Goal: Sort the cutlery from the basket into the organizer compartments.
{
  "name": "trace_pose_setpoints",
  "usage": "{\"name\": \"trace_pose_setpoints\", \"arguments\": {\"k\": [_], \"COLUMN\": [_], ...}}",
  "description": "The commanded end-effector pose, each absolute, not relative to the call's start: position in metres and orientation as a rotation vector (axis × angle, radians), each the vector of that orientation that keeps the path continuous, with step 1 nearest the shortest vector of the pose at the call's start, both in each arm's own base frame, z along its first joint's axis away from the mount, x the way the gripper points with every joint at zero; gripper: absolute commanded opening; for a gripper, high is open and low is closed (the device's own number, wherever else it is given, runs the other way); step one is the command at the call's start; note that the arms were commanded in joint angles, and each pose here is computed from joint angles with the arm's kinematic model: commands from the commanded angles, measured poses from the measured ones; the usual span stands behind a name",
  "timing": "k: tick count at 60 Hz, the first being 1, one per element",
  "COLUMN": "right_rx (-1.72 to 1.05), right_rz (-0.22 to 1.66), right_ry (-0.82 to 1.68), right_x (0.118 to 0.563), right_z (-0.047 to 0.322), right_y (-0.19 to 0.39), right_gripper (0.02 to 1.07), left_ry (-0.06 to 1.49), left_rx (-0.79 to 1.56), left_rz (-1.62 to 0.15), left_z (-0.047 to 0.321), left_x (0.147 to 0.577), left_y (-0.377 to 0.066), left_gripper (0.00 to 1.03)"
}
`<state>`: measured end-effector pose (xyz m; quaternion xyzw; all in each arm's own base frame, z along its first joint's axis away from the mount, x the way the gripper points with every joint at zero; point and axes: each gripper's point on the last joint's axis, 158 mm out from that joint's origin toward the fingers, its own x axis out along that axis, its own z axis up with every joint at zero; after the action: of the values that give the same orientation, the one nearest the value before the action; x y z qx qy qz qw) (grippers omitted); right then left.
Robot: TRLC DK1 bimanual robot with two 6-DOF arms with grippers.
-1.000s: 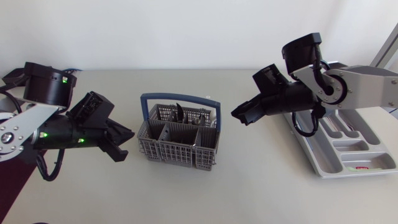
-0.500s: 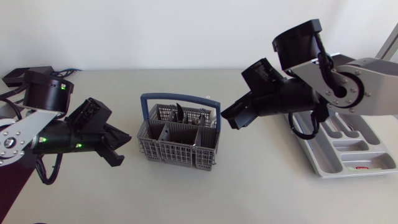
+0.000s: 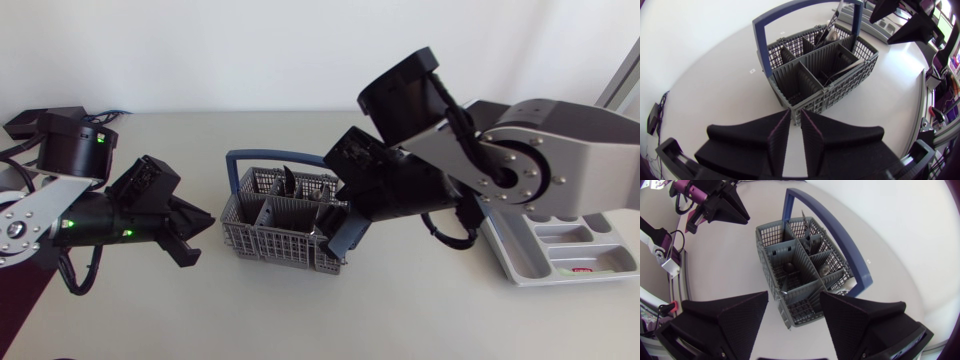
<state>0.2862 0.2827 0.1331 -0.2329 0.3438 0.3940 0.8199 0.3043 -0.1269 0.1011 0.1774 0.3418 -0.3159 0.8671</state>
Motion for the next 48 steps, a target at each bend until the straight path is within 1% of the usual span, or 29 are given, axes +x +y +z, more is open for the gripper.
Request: {"name": "trace_pose_setpoints", "arguments": {"k": [1,26,48], "right_rx": [-0.53,-0.603,-0.678], "right_rz": [0.839,0.817,0.809], "right_ry": [0.749,0.782,0.79], "right_x": [0.29,0.308,0.322], "right_z": [0.126,0.102,0.093], "right_y": [0.29,0.31,0.319], "right_gripper": [0.77,0.77,0.77], "left_ry": [0.737,0.728,0.727], "left_rx": [0.383,0.38,0.376], "left_rz": [-0.677,-0.685,-0.689], "left_z": [0.089,0.092,0.092], "left_x": [0.301,0.301,0.301], "left_y": [-0.125,-0.128,-0.128], "left_gripper": [0.18,0.18,0.18]}}
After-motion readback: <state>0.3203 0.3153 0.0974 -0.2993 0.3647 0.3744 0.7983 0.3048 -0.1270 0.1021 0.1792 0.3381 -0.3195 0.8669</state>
